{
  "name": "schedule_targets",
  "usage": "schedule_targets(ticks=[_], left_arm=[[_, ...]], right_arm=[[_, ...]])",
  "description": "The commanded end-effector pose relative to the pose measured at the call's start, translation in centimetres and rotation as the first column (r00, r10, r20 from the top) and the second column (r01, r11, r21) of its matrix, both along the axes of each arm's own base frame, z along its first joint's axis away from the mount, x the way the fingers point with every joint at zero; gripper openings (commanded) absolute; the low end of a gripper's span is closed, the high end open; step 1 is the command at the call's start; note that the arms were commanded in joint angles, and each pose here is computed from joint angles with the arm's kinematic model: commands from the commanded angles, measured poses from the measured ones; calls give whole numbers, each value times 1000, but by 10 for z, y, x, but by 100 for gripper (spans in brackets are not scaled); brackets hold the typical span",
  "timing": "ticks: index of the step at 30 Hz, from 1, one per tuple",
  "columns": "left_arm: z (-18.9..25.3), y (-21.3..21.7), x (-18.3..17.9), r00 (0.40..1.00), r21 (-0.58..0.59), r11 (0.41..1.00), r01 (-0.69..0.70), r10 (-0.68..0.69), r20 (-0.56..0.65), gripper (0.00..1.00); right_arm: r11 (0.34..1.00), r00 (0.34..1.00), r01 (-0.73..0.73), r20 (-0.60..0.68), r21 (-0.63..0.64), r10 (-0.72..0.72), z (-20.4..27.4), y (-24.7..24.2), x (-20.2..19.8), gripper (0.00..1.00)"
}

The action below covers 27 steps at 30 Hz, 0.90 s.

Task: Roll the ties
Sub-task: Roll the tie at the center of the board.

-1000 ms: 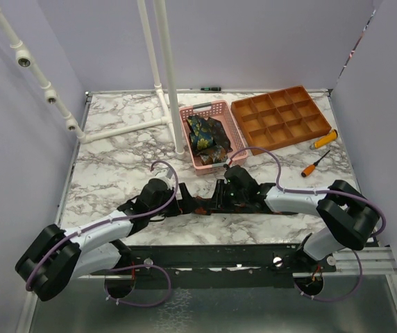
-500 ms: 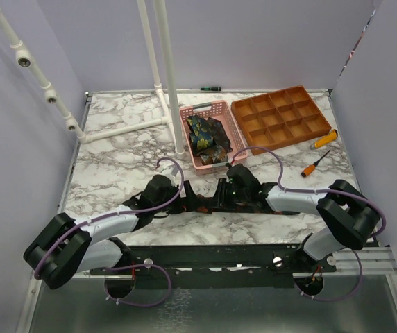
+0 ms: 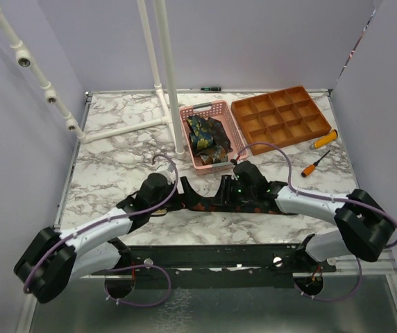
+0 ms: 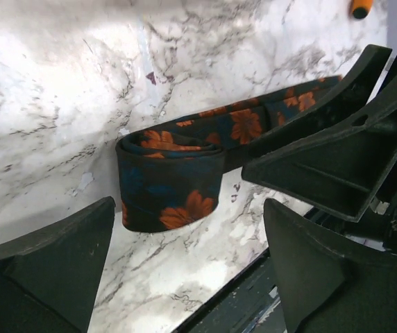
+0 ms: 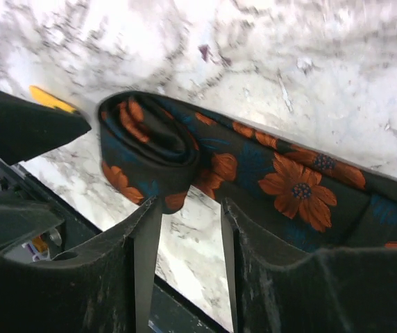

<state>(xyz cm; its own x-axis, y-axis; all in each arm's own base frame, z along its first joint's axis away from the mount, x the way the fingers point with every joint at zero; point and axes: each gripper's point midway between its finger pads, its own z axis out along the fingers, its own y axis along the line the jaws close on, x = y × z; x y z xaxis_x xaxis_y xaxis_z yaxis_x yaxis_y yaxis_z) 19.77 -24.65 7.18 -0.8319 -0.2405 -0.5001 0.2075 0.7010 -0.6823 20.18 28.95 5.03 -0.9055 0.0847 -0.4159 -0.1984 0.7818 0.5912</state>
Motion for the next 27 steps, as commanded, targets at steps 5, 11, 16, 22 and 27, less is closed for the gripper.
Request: schedule_targets(ticks=[5, 11, 16, 22, 27], left_arm=[[13, 54, -13, 974, 132, 965, -228, 228, 11, 63], [7, 45, -46, 973, 263, 938, -228, 232, 16, 24], [-1, 29, -67, 977, 324, 922, -210, 207, 46, 8], [-4, 22, -72, 972, 328, 915, -235, 219, 85, 1], [-7, 13, -74, 976, 328, 920, -215, 193, 99, 0]], right_arm=[[989, 987, 63, 156, -136, -41, 43, -13, 39, 43], [973, 994, 87, 90, -212, -69, 33, 10, 66, 17], [963, 992, 127, 52, -238, -118, 20, 24, 83, 8], [949, 985, 170, 31, -264, -167, 9, 26, 91, 7], [933, 974, 224, 37, -283, -223, 1, 19, 93, 2]])
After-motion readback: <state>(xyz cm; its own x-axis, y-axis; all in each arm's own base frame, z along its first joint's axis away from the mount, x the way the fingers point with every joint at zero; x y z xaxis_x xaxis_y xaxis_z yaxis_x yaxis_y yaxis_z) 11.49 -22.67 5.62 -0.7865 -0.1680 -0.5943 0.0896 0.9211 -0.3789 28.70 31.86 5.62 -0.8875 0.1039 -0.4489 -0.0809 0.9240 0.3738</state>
